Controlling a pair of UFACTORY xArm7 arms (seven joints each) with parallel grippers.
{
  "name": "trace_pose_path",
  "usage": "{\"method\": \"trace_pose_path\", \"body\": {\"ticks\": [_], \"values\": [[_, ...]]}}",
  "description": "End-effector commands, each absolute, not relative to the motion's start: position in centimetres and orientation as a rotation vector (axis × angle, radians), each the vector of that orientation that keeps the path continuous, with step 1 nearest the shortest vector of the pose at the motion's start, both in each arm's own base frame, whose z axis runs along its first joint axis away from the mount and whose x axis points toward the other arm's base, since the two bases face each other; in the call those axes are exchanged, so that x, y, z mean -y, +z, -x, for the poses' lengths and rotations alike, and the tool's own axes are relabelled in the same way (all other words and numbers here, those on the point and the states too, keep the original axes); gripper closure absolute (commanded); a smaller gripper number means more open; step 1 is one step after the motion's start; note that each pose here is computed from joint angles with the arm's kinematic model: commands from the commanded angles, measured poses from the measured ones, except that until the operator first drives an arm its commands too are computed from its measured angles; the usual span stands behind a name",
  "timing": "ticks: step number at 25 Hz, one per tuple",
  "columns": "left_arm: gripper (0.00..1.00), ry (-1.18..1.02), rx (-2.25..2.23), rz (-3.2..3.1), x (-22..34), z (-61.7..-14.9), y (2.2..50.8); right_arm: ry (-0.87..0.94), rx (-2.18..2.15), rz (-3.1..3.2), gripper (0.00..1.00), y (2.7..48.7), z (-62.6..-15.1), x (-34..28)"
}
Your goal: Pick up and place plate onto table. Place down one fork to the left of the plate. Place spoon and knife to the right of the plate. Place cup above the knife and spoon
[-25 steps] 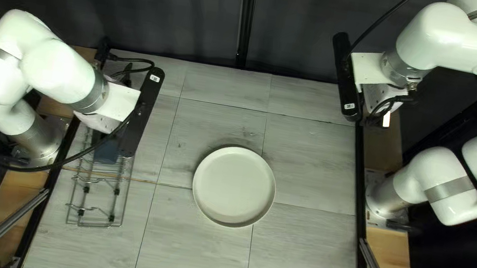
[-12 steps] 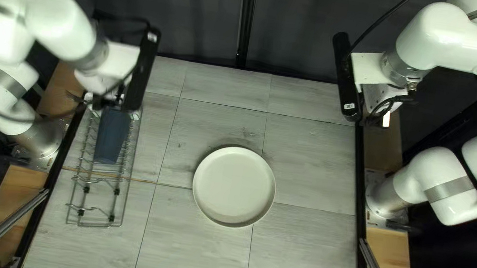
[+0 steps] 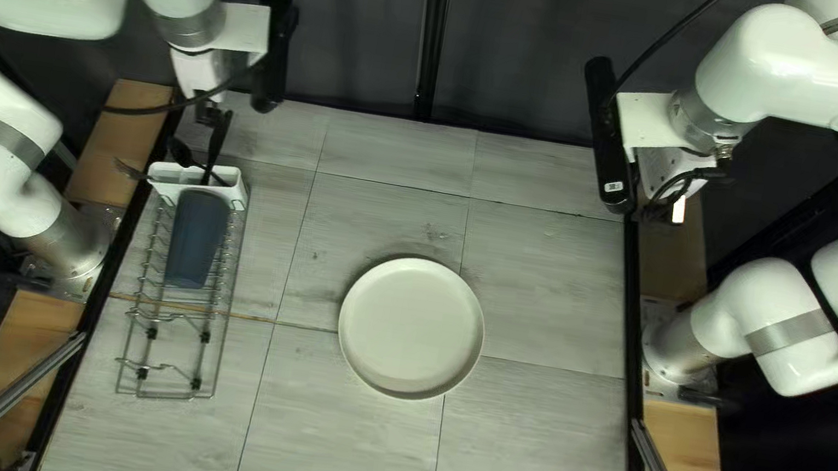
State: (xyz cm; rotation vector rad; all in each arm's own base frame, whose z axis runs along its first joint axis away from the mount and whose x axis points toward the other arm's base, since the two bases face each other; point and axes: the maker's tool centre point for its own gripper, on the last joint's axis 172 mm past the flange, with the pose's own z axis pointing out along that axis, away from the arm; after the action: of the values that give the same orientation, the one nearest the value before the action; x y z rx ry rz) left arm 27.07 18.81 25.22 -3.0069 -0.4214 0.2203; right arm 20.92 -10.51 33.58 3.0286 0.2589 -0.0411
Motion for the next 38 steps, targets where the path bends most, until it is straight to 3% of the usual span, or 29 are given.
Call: {"method": "trace_pose_path", "body": {"ticks": [1, 23, 24, 25, 31, 38], "values": [[0.00, 0.264, 0.470, 3.025, -19.0, -26.6, 22.7, -0.041, -0.259, -3.029, 0.00, 33.6, -20.9, 10.5], [0.00, 0.467, 0.141, 3.257, -17.2, -25.7, 18.8, -0.041, -0.259, -3.029, 0.00, 33.6, -20.9, 10.5], [0.40, 0.476, 0.145, 3.259, -17.2, -25.6, 18.6, -0.041, -0.259, -3.029, 0.00, 33.6, -20.9, 10.5], [1.00, 0.485, 0.144, 3.262, -17.2, -25.6, 18.4, -0.041, -0.259, -3.029, 0.00, 33.6, -20.9, 10.5], [1.00, 0.514, 0.168, 3.248, -17.2, -25.6, 18.7, -0.041, -0.259, -3.029, 0.00, 33.6, -20.9, 10.5], [1.00, 0.505, 0.210, 3.207, -15.4, -25.6, 22.5, -0.041, -0.259, -3.029, 0.00, 33.6, -20.9, 10.5]]}}
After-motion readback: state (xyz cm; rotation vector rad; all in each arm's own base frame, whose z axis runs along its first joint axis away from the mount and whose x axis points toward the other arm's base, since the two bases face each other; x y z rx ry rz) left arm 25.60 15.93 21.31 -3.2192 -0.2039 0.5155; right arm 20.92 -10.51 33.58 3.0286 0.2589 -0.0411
